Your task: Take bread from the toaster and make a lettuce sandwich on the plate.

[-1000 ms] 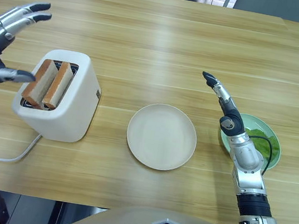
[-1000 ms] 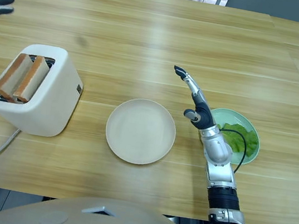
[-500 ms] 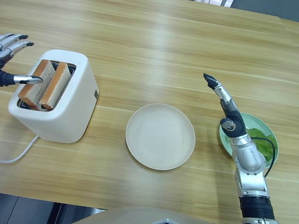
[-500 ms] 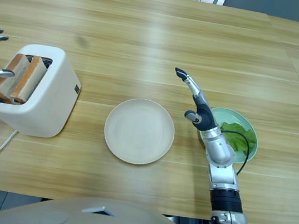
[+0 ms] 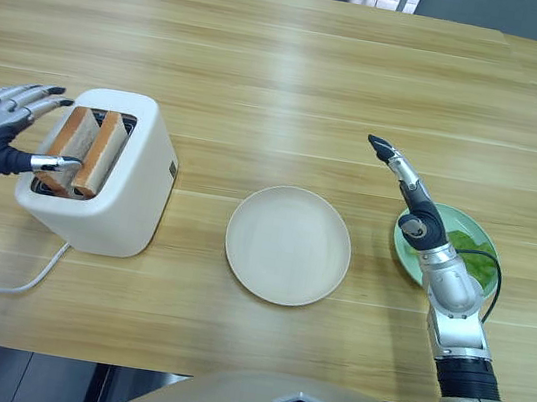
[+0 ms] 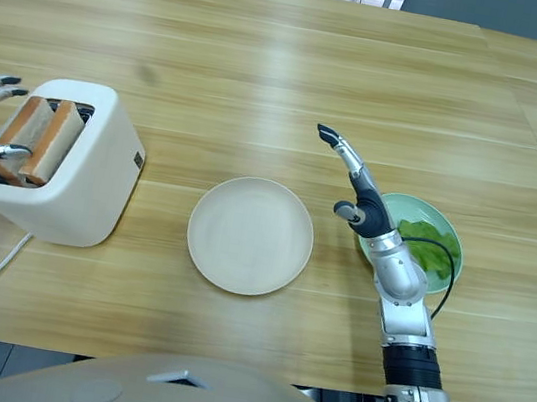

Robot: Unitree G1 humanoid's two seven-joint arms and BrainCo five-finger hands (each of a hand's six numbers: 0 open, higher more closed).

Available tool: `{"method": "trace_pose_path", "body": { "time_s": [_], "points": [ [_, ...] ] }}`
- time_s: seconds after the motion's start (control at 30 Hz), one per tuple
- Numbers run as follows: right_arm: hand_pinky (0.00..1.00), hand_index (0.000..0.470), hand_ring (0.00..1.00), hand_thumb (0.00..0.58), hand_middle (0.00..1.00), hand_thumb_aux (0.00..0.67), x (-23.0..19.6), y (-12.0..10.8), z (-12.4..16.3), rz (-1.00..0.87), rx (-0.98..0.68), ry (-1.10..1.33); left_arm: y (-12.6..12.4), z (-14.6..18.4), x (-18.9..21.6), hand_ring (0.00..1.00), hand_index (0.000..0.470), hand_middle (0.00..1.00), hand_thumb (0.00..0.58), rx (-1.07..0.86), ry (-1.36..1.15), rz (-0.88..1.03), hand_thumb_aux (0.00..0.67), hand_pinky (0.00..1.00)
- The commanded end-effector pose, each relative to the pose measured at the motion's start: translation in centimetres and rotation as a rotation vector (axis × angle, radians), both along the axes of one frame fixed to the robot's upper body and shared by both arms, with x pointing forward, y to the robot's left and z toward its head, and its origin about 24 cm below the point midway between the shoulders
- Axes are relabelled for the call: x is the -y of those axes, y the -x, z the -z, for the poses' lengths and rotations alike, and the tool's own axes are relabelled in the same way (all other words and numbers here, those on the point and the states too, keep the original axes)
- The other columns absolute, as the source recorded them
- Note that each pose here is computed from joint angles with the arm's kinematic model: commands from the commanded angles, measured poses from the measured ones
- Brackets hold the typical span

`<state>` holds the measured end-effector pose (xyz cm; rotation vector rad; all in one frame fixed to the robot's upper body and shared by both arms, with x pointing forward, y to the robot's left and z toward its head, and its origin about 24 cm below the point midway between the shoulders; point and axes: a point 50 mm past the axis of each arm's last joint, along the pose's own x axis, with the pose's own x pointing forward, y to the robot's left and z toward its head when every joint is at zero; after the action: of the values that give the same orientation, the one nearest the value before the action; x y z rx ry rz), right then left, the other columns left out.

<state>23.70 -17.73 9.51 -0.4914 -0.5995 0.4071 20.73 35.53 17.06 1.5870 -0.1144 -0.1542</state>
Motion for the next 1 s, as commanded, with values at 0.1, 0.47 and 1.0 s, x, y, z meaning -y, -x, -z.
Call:
{"method": "trace_pose_path", "body": {
  "time_s": [0.1, 0.47, 1.0],
  "points": [
    [0.00, 0.000, 0.00, 0.000, 0.00, 0.000, 0.3, 0.3, -0.5, 0.006, 0.007, 0.011, -0.1, 0.2, 0.1, 0.00, 0.105, 0.00, 0.234, -0.038, -0.001, -0.001, 0.152, 0.00],
    [0.00, 0.000, 0.00, 0.000, 0.00, 0.000, 0.2, 0.3, -0.5, 0.002, 0.000, 0.013, 0.4, 0.3, -0.1, 0.00, 0.079, 0.00, 0.183, -0.052, 0.016, -0.003, 0.116, 0.00],
    [0.00, 0.000, 0.00, 0.000, 0.00, 0.000, 0.3, 0.6, -0.4, 0.010, -0.007, 0.007, 0.5, -0.6, -0.5, 0.00, 0.000, 0.00, 0.000, 0.030, 0.070, 0.006, 0.000, 0.00]
  ]
}}
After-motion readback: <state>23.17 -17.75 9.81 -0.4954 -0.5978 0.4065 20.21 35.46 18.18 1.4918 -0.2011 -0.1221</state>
